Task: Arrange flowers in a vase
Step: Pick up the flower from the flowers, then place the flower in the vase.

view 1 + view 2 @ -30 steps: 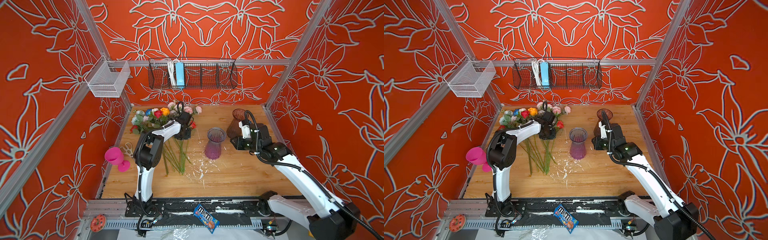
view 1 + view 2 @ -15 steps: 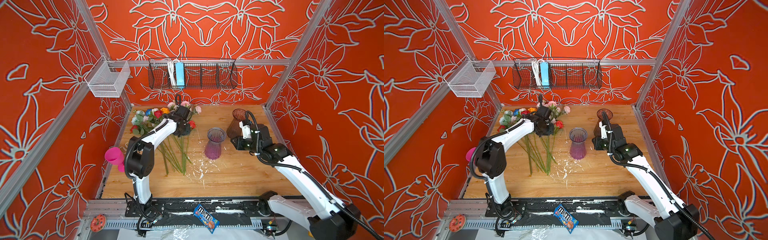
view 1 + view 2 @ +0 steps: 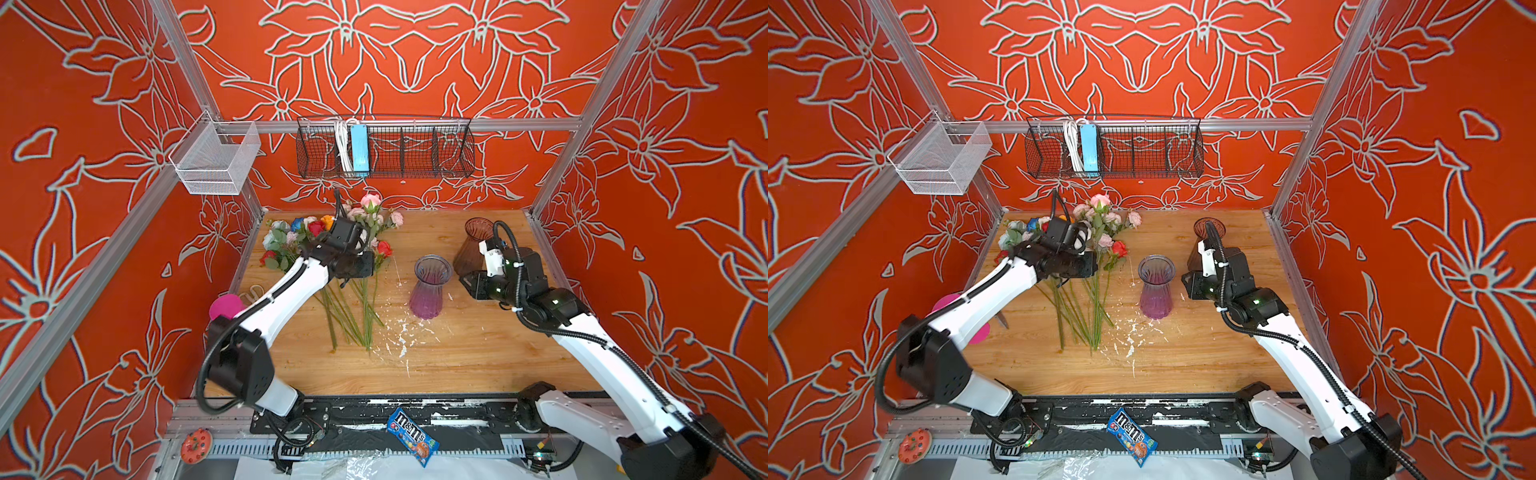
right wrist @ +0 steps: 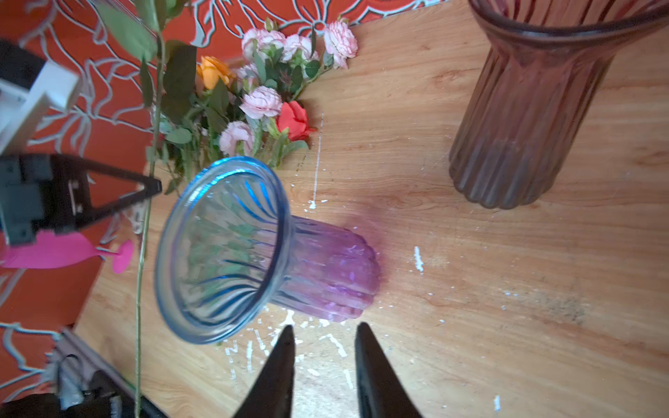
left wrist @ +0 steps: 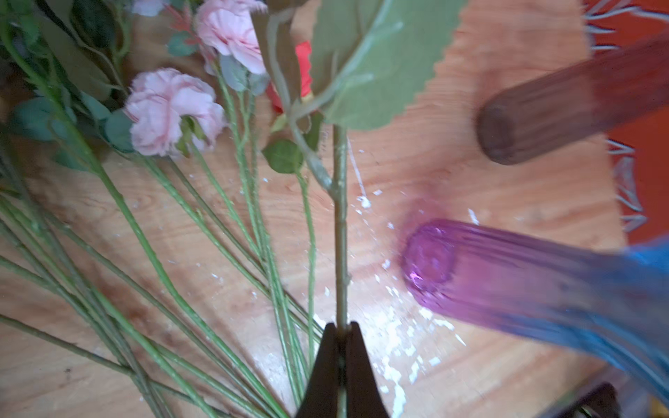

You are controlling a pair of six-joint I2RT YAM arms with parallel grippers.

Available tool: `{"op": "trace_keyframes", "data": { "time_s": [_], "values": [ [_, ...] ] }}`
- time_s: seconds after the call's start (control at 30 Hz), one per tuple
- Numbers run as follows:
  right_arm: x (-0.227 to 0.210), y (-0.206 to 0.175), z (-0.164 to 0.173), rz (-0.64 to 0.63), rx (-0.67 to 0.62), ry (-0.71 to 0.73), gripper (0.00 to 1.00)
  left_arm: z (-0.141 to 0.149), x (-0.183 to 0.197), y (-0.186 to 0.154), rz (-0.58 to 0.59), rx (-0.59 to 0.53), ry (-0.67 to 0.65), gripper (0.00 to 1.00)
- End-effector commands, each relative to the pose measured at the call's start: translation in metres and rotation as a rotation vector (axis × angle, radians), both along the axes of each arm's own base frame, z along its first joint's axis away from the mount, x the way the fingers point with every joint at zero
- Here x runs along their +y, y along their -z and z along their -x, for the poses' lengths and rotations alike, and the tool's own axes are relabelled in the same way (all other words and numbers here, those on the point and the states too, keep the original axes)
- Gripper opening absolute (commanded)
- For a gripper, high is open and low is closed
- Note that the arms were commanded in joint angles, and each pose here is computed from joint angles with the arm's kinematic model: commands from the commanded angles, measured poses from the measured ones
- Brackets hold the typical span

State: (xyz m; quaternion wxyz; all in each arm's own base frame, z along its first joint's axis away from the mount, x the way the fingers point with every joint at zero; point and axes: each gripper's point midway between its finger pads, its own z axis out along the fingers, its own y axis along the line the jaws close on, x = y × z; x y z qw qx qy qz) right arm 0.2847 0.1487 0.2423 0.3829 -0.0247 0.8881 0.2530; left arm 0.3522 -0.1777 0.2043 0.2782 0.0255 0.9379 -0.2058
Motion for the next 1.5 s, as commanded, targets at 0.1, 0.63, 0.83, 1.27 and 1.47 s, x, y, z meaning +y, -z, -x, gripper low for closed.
{"op": "trace_keyframes", "data": {
  "time_s": [0.1, 0.63, 0.83, 1.27, 1.47],
  "values": [
    [0.02, -0.072, 0.01, -0.145, -0.178, -0.113, 0.46, 0.038, -0.025, -0.086, 0.199, -0.313, 0.162, 0.0],
    [0.115, -0.179, 0.032, -0.453, -0.296, -0.471, 0.56, 0.086, -0.116, -0.165, 0.312, -0.566, 0.448, 0.0],
    [0.126, -0.166, 0.026, -0.451, -0.258, -0.461, 0.49, 0.086, -0.126, -0.169, 0.33, -0.574, 0.458, 0.0],
    [0.136, -0.154, 0.016, -0.45, -0.225, -0.463, 0.12, 0.082, -0.128, -0.162, 0.322, -0.565, 0.456, 0.0],
    [0.132, -0.162, 0.013, -0.439, -0.254, -0.436, 0.02, 0.082, -0.125, -0.161, 0.315, -0.57, 0.438, 0.11]
  ]
}}
